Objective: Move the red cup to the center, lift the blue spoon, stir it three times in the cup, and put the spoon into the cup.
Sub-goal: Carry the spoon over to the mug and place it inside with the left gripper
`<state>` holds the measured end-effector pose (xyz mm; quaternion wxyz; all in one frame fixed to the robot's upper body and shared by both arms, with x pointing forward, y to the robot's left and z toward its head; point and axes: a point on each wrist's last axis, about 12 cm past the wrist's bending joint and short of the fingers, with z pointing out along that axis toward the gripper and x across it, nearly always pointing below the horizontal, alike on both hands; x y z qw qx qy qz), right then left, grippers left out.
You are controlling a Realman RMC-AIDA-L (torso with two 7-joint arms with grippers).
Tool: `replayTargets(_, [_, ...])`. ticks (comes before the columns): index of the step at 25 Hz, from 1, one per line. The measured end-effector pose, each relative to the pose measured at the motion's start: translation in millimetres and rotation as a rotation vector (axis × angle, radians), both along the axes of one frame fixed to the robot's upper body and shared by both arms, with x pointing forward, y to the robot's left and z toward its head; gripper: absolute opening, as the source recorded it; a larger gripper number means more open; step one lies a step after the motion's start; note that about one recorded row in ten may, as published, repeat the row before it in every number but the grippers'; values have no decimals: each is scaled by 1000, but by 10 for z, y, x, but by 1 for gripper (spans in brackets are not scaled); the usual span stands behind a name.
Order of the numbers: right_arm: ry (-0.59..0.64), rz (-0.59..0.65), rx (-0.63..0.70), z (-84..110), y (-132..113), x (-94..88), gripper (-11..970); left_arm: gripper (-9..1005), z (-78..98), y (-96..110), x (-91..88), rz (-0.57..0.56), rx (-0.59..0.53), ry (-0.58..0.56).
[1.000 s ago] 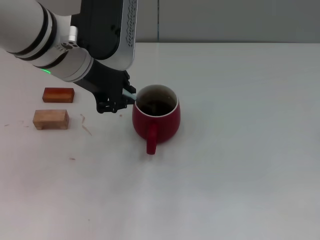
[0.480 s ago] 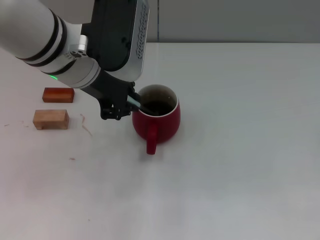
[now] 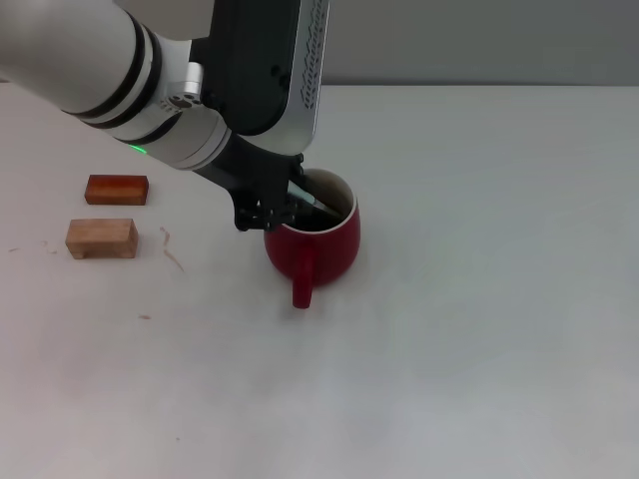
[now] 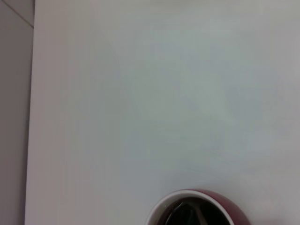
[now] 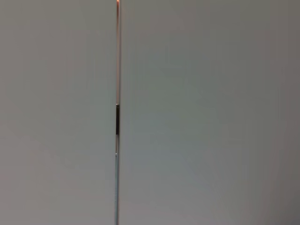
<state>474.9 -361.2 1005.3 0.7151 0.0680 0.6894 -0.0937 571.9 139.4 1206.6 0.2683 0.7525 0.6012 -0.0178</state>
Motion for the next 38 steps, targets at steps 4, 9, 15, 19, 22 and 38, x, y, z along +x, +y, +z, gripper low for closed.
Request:
replayTargets(4, [1,-4,-2,-1,-14,-8,647,118,-3,-15,16,3,-15,-8])
replayTargets(9, [2,-7,-3,-1,-23,-14,646,116,-26,16,71,28,-13,-26])
replayTargets(15, [2,-8,-4,-1,-28,-16,646,115,-34,164,98,77,40,-37])
replayTargets(19, [2,-9,-6,0,-31,-16,647,114,-24,204,62,82,62,-21])
replayTargets(22, [3,-8,-8,0,-36,-17,647,113,-4,226,8,71,82,6])
replayTargets(38, [11,-6,-8,-8,-38,-15,646,109,78,22,-76,-5,-78,36])
